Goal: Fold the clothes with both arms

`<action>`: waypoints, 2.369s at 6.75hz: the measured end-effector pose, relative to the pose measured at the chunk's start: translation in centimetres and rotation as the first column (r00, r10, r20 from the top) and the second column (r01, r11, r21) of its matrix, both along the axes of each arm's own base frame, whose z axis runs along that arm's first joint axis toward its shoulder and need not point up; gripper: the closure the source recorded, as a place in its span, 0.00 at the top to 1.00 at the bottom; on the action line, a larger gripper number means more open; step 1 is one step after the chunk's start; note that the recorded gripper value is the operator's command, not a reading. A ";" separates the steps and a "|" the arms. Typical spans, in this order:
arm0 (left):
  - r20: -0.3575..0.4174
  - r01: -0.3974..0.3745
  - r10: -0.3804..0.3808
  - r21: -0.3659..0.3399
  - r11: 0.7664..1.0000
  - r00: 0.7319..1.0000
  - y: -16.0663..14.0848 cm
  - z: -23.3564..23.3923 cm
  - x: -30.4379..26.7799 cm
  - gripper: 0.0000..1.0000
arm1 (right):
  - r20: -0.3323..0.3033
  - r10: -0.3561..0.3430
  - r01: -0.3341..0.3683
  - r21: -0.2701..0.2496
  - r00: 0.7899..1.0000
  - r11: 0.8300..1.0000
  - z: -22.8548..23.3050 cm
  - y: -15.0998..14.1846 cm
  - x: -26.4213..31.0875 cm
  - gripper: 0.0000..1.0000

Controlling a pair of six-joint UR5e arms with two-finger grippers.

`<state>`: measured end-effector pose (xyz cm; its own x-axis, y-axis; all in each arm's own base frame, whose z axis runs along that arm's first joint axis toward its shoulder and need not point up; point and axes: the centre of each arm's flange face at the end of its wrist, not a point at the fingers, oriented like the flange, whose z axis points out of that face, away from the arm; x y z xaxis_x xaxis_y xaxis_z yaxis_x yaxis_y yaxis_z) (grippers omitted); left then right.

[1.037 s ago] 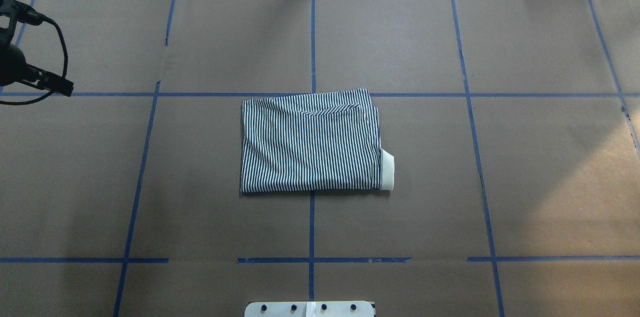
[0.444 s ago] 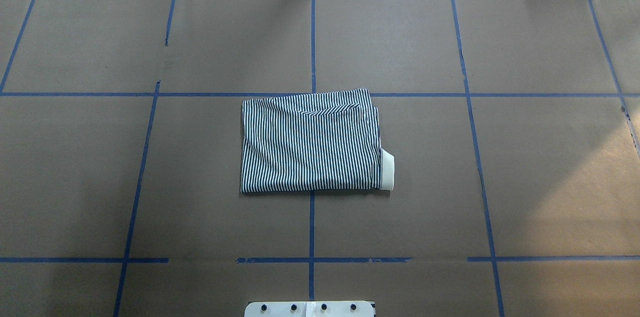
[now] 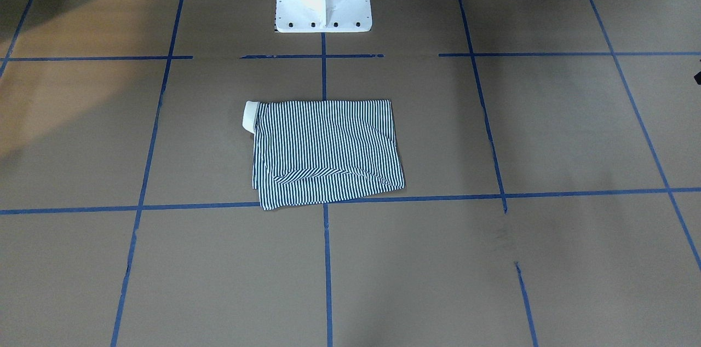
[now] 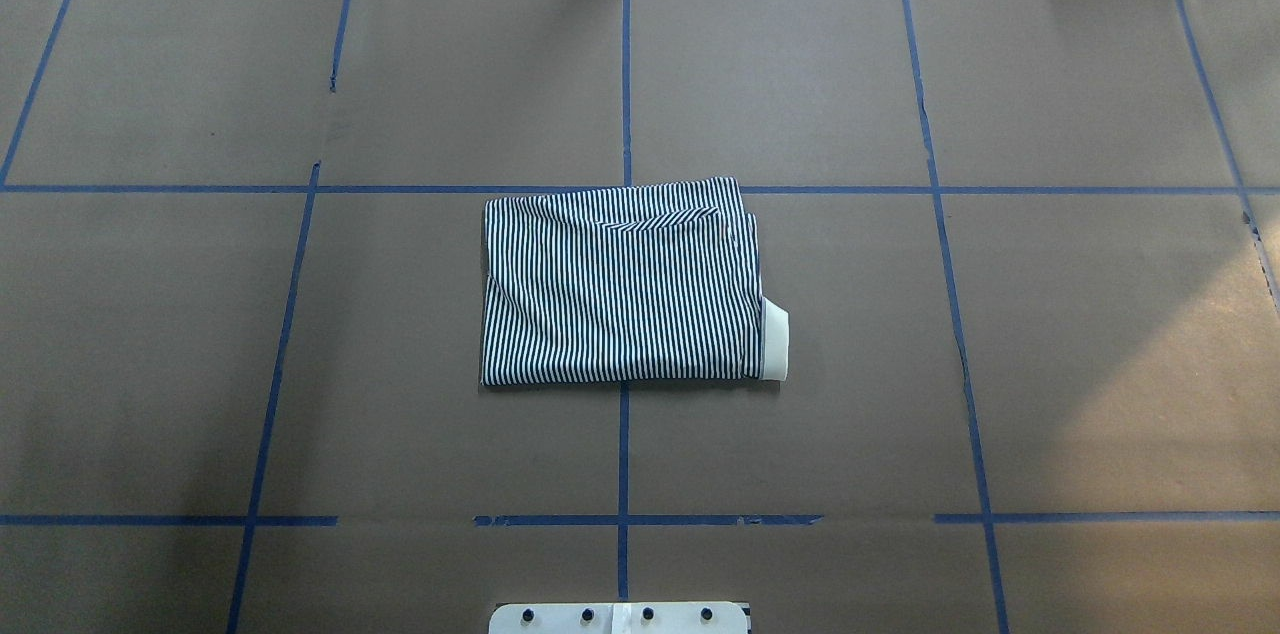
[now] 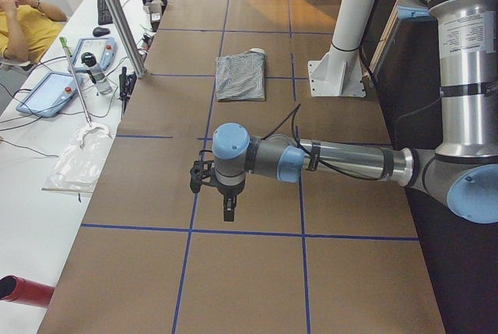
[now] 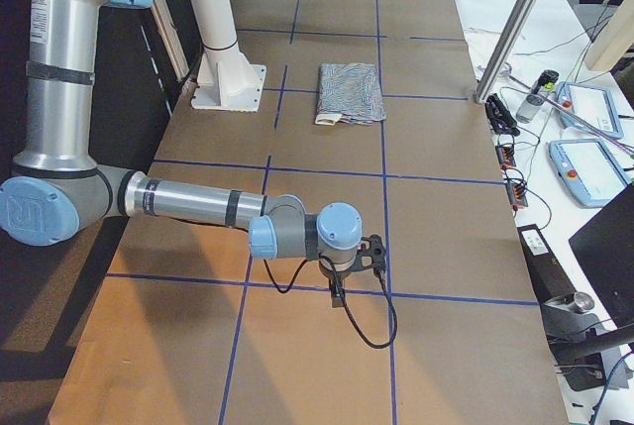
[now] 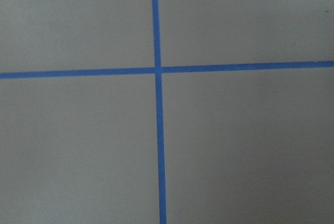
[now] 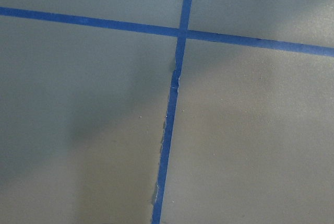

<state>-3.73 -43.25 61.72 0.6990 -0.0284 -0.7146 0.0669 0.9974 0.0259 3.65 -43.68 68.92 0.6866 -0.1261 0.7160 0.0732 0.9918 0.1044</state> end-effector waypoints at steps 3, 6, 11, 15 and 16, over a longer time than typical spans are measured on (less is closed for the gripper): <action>0.003 -0.048 0.048 0.061 0.997 0.999 1.2 2.0 -2.3 1.00 | -0.008 0.006 -0.006 -0.001 1.000 1.000 0.0 0.0 0.3 1.00; 0.018 -0.079 0.077 0.099 0.992 0.997 1.1 1.9 -2.6 1.00 | -0.012 0.045 -0.046 -0.013 0.999 0.999 -2.0 0.3 2.1 1.00; 0.049 -0.077 0.072 0.099 0.992 0.996 0.5 1.7 -2.8 1.00 | -0.076 0.091 -0.094 -0.036 0.993 0.995 -2.0 3.9 4.9 1.00; 0.046 -0.080 0.077 0.063 0.995 0.996 1.3 3.7 -2.8 1.00 | -0.076 0.085 -0.087 -0.033 0.993 0.996 -2.1 4.9 4.8 1.00; 0.049 -0.080 0.077 0.061 0.995 0.996 1.3 3.9 -2.8 1.00 | -0.076 0.084 -0.087 -0.034 0.994 0.996 -2.1 5.0 4.7 1.00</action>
<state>-6.49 -41.93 65.59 0.7296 0.0719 -0.6800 -0.0147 0.9959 0.0896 8.39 -38.66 66.86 0.7455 -0.0386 0.6654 -0.0057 0.9979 0.0643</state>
